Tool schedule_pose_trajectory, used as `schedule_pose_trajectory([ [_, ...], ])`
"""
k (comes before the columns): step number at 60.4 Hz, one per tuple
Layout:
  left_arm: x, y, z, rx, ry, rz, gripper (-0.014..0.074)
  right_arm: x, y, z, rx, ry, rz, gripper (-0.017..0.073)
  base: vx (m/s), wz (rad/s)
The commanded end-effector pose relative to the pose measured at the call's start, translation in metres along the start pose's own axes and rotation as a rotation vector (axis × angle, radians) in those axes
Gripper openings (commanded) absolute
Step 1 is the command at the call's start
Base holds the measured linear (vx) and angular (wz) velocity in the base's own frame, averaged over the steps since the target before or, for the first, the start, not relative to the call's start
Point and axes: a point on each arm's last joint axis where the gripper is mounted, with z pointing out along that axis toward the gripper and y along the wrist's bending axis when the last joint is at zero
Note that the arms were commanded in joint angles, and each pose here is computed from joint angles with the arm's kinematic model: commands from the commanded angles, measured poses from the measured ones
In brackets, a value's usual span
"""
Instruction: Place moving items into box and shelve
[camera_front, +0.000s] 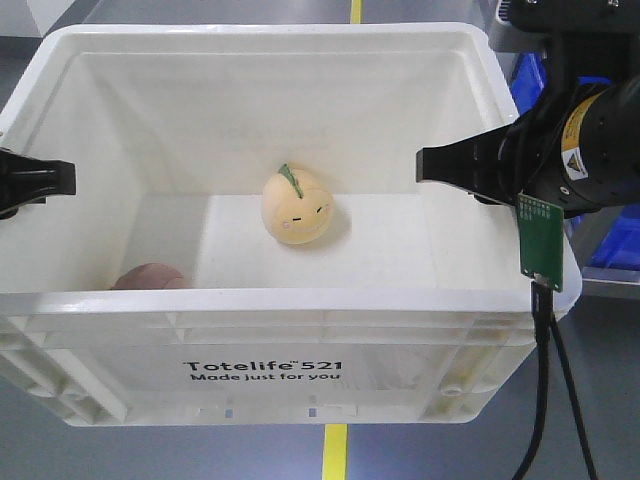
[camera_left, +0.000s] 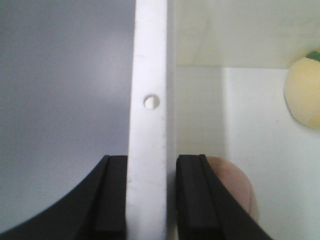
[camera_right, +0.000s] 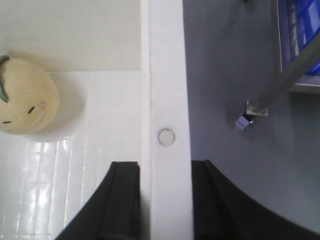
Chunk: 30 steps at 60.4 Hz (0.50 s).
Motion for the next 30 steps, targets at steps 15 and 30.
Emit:
schedule_pose_trajectory([
  [15, -0.0176, 0.0023, -0.0172, 0.024, -0.167, 0.019, 0.0143, -0.0203, -0.0086, -0.0217, -0.015, -0.192, -0.026, 0.0049, 0.51, -0.06],
  [30, -0.0176, 0.0023, -0.0172, 0.024, -0.167, 0.019, 0.0143, -0.0203, -0.0086, -0.0217, -0.015, -0.192, -0.026, 0.0049, 0.50, -0.08],
])
